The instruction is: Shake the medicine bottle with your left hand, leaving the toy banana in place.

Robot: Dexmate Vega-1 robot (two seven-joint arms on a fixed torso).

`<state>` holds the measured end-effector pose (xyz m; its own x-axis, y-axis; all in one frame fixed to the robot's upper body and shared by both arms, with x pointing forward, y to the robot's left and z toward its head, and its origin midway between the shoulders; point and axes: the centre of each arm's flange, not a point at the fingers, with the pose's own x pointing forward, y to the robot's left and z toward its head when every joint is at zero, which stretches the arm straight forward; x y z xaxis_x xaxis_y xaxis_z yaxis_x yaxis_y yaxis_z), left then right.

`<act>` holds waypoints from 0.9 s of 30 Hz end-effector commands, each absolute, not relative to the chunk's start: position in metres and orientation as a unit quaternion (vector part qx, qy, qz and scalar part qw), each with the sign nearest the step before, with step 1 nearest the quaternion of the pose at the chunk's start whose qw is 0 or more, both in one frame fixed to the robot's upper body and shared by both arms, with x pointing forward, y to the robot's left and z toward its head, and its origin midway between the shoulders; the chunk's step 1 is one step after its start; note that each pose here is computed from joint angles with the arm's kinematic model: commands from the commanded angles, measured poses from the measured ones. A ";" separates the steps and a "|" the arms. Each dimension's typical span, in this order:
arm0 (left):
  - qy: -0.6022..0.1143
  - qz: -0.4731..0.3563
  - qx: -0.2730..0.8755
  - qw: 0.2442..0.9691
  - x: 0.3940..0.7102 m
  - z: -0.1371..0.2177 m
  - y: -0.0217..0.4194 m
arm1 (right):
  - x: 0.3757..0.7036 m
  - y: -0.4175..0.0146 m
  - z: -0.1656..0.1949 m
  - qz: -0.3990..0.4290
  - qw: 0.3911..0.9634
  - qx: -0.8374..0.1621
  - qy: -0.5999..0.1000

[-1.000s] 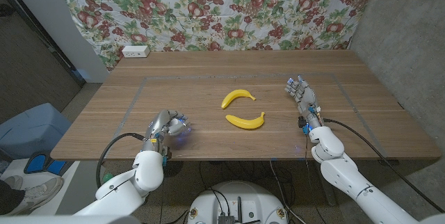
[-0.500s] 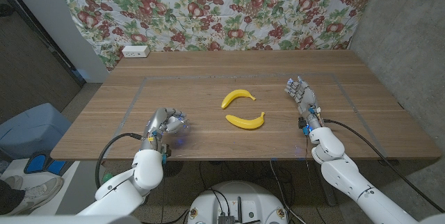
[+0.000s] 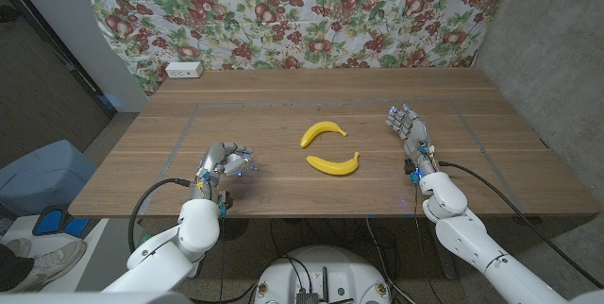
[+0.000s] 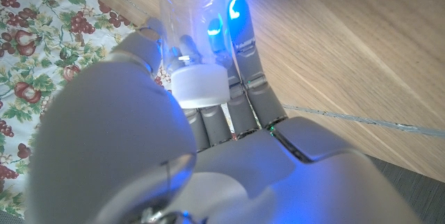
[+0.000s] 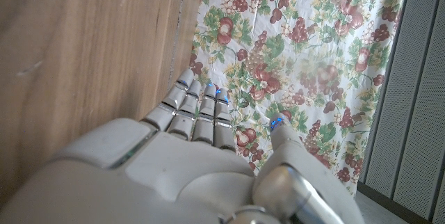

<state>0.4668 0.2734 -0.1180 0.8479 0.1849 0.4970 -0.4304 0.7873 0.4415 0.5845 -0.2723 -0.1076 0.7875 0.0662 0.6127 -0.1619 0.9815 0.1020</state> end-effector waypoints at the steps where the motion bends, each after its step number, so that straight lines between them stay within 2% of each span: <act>1: -0.233 0.158 0.242 0.929 0.469 -0.111 0.275 | 0.583 -0.273 -0.106 0.065 0.942 0.069 -0.321; 27: -0.260 0.128 0.132 0.948 0.484 -0.099 0.284 | 0.586 -0.261 -0.093 0.069 0.944 0.027 -0.322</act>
<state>0.4787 0.2806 -0.1038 0.8349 0.1833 0.5190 -0.3637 0.8914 0.2702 0.5846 -0.2660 -0.0987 0.7849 0.0970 0.6120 -0.1553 0.9869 0.0427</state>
